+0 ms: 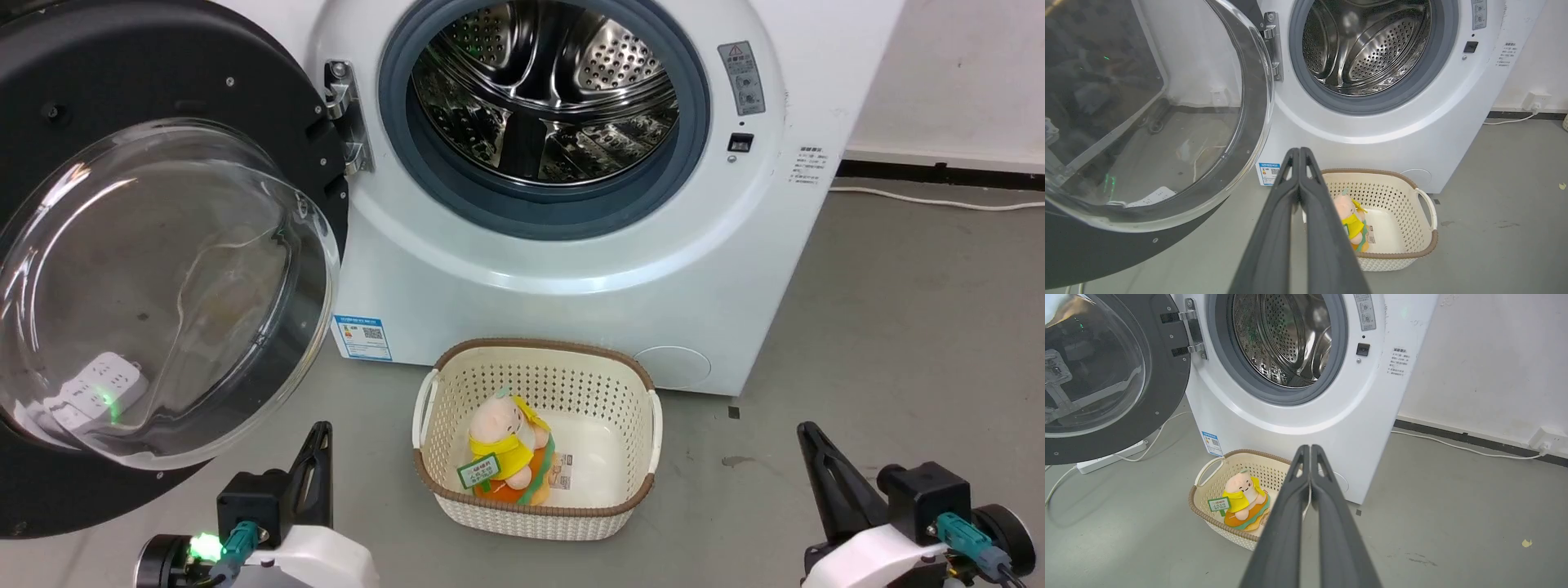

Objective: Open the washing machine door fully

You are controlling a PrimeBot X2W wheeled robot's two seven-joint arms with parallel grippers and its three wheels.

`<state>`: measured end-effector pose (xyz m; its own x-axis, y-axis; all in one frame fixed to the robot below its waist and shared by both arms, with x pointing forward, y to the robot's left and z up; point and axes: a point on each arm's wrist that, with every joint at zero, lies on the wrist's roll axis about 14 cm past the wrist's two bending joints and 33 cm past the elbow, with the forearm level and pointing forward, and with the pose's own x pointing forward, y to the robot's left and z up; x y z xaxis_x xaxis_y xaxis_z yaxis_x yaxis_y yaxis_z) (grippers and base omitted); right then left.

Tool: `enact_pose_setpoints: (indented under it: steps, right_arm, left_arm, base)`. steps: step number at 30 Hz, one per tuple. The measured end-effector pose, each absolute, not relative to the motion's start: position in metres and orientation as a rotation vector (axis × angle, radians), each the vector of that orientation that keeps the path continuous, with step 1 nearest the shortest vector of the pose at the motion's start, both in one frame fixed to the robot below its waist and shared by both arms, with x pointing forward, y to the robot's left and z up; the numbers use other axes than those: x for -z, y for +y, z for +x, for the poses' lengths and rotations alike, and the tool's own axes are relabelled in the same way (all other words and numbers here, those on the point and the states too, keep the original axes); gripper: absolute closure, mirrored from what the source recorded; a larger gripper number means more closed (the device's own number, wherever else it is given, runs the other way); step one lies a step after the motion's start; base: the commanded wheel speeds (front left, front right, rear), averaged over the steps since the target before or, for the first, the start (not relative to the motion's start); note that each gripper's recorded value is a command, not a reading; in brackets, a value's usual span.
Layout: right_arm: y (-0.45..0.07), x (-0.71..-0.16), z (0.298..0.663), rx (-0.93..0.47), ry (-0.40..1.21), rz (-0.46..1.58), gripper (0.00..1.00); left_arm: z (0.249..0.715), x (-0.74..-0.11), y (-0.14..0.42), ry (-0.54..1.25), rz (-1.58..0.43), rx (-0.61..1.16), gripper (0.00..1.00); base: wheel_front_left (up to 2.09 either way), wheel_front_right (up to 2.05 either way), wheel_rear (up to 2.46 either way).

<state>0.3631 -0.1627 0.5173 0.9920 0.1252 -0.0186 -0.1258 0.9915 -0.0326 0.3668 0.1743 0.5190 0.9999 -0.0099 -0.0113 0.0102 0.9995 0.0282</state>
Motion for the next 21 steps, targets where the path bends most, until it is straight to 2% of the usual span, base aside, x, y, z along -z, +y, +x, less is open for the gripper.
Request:
enact_pose_setpoints:
  steps: [21]
  right_arm:
    - [-0.161,-0.5216,0.3687,-0.13,0.019,-0.047,1.0]
  left_arm:
    - [0.3692,-0.5216,0.1789,0.019,0.048,-0.005,1.0]
  base:
    - [0.0,0.0,0.0]
